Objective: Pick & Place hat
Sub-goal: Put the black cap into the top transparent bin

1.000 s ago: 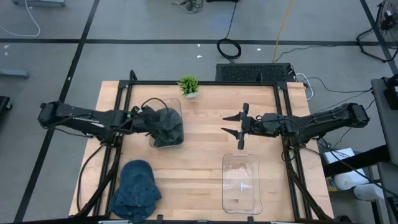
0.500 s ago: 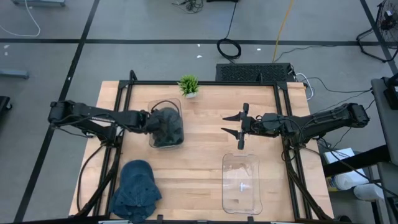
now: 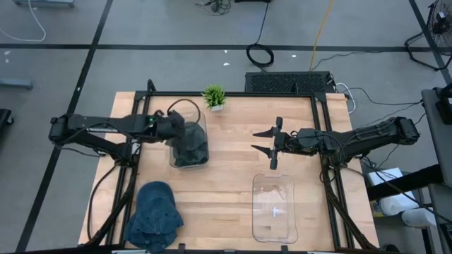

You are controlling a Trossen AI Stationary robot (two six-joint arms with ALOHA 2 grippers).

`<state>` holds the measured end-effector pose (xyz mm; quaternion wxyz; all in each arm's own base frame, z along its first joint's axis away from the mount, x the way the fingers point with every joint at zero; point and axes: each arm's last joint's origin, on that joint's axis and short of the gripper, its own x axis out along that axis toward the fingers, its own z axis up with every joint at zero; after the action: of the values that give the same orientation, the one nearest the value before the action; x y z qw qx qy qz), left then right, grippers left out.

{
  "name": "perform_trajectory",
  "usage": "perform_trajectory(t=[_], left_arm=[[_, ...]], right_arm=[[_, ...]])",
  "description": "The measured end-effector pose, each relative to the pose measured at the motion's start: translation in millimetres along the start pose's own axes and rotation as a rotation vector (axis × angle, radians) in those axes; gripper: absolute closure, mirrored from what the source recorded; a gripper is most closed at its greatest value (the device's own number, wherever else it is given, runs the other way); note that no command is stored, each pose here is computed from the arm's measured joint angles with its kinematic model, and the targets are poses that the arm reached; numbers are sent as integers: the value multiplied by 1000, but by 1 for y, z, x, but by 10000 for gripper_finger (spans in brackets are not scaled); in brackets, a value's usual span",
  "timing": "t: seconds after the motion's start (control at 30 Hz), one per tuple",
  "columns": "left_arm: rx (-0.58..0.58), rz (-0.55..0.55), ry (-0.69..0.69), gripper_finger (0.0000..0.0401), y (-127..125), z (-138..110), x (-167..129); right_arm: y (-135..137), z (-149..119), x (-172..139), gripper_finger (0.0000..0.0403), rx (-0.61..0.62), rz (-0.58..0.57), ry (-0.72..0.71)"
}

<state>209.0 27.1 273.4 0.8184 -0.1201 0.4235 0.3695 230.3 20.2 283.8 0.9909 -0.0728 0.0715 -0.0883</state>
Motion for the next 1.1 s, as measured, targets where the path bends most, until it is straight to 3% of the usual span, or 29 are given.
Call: perform_trajectory(t=[0.1,0.47,0.67,0.8,1.1], left_arm=[[13,-33,-4,396,-1,6,12],[45,-52,267,398,-14,0,93],[62,-102,283,395,-28,0,121],[62,-128,282,395,-25,1,117],[15,-182,188,393,-2,8,63]], right_arm=[[0,0,0,232,0,0,0],[0,0,0,232,-1,0,4],[0,-1,0,232,-2,1,6],[0,-1,0,232,-2,1,6],[0,-1,0,232,-2,1,9]])
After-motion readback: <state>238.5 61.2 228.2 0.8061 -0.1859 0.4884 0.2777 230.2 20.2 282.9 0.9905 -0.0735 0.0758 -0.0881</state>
